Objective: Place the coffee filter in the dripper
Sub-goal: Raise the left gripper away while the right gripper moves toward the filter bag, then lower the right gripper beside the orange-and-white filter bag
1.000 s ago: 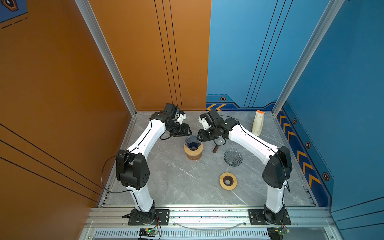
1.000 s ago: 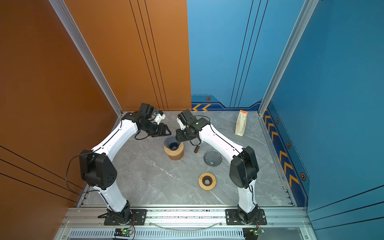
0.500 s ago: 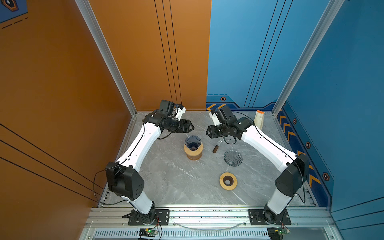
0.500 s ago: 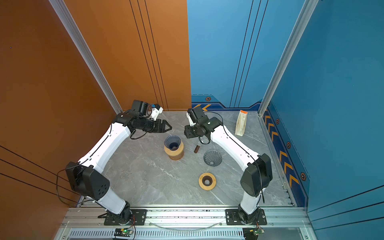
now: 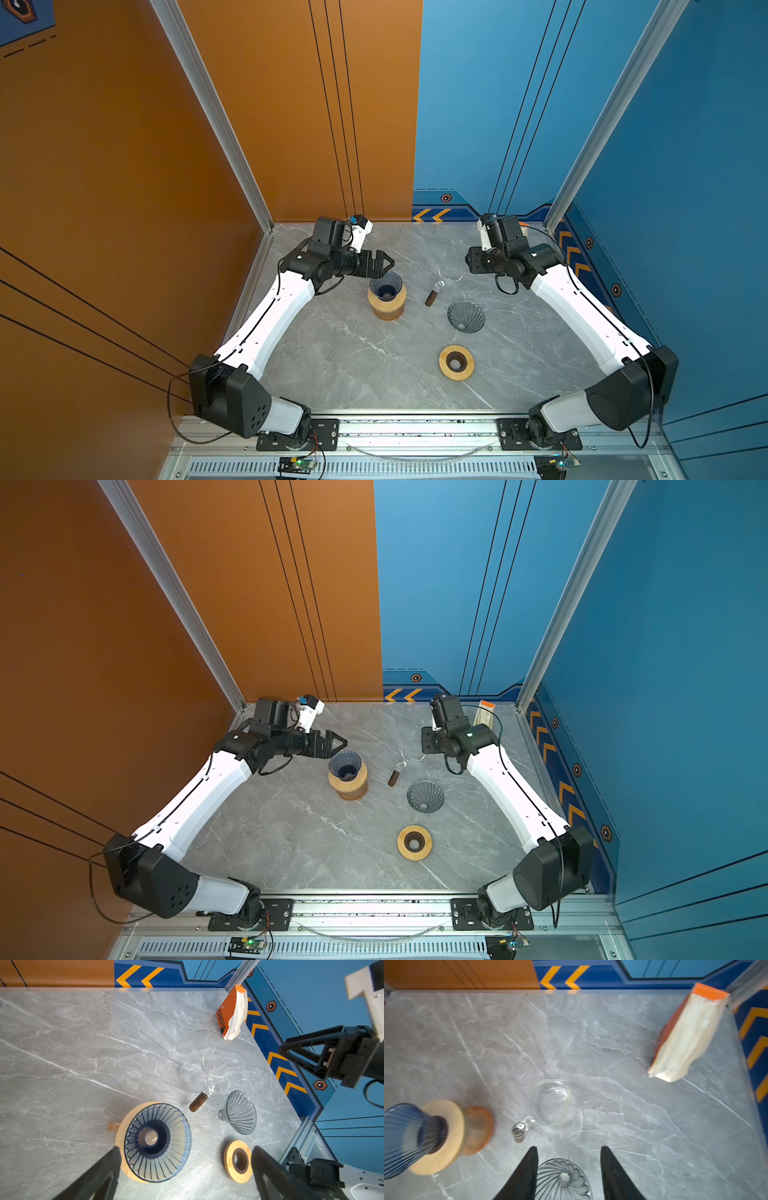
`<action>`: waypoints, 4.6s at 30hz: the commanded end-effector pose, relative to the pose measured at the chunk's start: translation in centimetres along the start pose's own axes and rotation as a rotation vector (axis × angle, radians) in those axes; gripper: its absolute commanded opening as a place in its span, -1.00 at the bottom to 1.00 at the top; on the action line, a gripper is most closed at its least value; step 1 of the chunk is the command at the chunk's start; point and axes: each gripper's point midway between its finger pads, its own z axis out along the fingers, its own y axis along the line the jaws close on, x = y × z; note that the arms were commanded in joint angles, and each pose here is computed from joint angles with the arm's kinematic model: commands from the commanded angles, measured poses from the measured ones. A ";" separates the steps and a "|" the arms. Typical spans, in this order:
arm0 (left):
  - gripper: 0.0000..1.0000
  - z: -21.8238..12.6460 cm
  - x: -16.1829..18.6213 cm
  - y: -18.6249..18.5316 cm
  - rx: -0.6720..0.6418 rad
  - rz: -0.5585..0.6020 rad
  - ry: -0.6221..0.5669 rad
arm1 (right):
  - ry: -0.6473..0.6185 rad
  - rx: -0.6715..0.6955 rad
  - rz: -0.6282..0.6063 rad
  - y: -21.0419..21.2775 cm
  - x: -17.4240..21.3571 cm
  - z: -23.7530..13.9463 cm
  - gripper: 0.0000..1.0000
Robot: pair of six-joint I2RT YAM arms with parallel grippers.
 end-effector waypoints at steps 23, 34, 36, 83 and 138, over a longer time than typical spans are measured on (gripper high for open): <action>0.95 2.9 1.2 0.8 -0.003 -0.030 0.014 | 0.030 0.310 0.309 -18.3 -1.4 11.2 -0.31; 0.96 4.3 1.2 1.5 -0.007 -0.055 0.038 | 0.047 0.302 0.333 -20.8 -2.7 15.7 -0.31; 0.96 4.5 1.1 1.6 -0.009 -0.058 0.040 | 0.047 0.295 0.332 -21.0 -3.0 16.3 -0.31; 0.96 6.3 1.3 2.4 -0.011 -0.107 0.075 | 0.175 0.309 0.193 -21.0 -1.2 19.4 -0.96; 0.96 6.2 1.2 1.6 0.007 -0.095 0.075 | 0.121 0.235 0.194 -15.6 -2.4 12.9 -0.61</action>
